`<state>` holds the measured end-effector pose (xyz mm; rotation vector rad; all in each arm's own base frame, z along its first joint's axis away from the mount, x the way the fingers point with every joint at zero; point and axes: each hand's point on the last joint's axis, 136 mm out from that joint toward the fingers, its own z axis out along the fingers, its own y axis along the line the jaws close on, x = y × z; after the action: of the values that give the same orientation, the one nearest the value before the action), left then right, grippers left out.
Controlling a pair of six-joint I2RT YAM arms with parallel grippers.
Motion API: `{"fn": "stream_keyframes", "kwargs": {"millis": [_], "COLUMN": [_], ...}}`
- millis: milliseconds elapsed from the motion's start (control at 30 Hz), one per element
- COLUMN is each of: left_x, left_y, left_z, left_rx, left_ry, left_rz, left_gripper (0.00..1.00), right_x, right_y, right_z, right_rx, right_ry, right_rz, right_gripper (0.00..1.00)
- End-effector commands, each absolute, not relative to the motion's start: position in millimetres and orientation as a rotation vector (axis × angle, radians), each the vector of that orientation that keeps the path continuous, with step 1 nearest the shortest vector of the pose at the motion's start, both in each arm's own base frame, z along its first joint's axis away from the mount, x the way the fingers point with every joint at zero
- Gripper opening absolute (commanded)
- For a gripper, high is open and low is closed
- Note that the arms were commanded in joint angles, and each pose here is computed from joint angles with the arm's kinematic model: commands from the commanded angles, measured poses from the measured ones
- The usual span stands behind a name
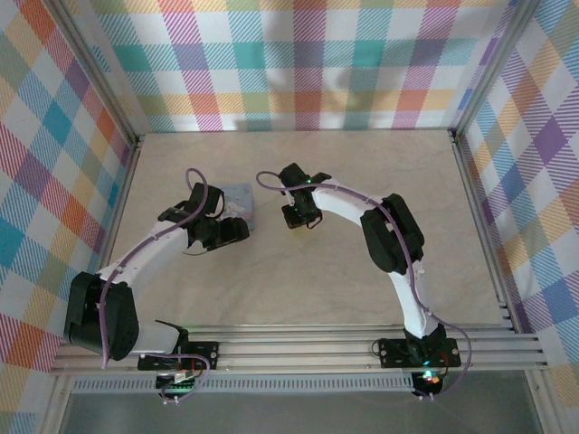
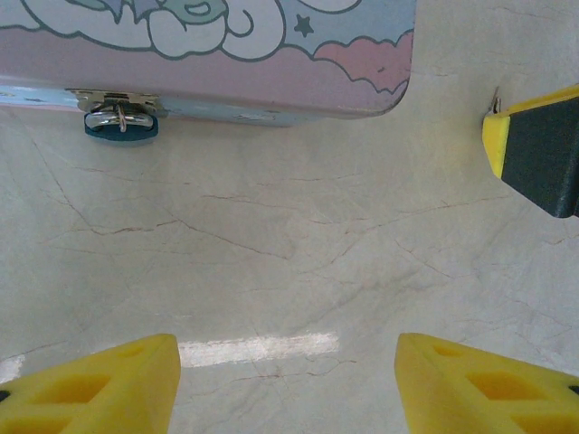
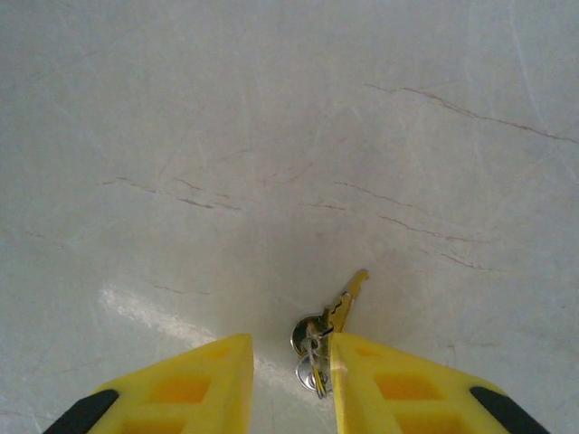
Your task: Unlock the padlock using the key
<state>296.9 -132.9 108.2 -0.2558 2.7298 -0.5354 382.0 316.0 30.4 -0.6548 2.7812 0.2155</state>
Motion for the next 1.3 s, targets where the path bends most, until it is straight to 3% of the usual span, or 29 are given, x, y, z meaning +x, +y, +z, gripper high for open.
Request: {"fn": "stream_keyframes", "kwargs": {"millis": [0, 133, 433, 767, 1067, 1267], "left_x": [296.4, 298.9, 301.0, 319.6, 326.6, 313.0], "left_y": [-141.3, -143.4, -145.0, -149.1, -192.6, -226.5], "left_z": [111.5, 115.2, 125.5, 184.4, 186.8, 196.7], "left_rx": [-0.233, -0.225, -0.202, -0.25, -0.632, -0.65], "left_ry": [2.737, 2.735, 2.721, 2.573, 2.403, 2.336], "left_rz": [-0.574, -0.581, -0.588, -0.661, -1.095, -1.246], "left_gripper": [0.64, 0.64, 0.61, 0.57, 0.49, 0.46], "right_x": [371.3, 367.7, 371.4, 336.3, 292.5, 273.2], "right_y": [308.7, 306.6, 305.6, 293.9, 298.3, 318.4], "right_z": [21.3, 19.8, 30.1, 103.2, 150.2, 188.0], "right_rx": [-0.68, -0.684, -0.737, -0.688, -0.546, -0.591], "right_ry": [2.823, 2.832, 2.785, 2.616, 2.496, 2.267], "right_rz": [0.169, 0.164, 0.144, 0.373, 0.755, 1.054], "right_gripper": [0.29, 0.26, 0.0, 0.0, 0.0, 0.0]}}
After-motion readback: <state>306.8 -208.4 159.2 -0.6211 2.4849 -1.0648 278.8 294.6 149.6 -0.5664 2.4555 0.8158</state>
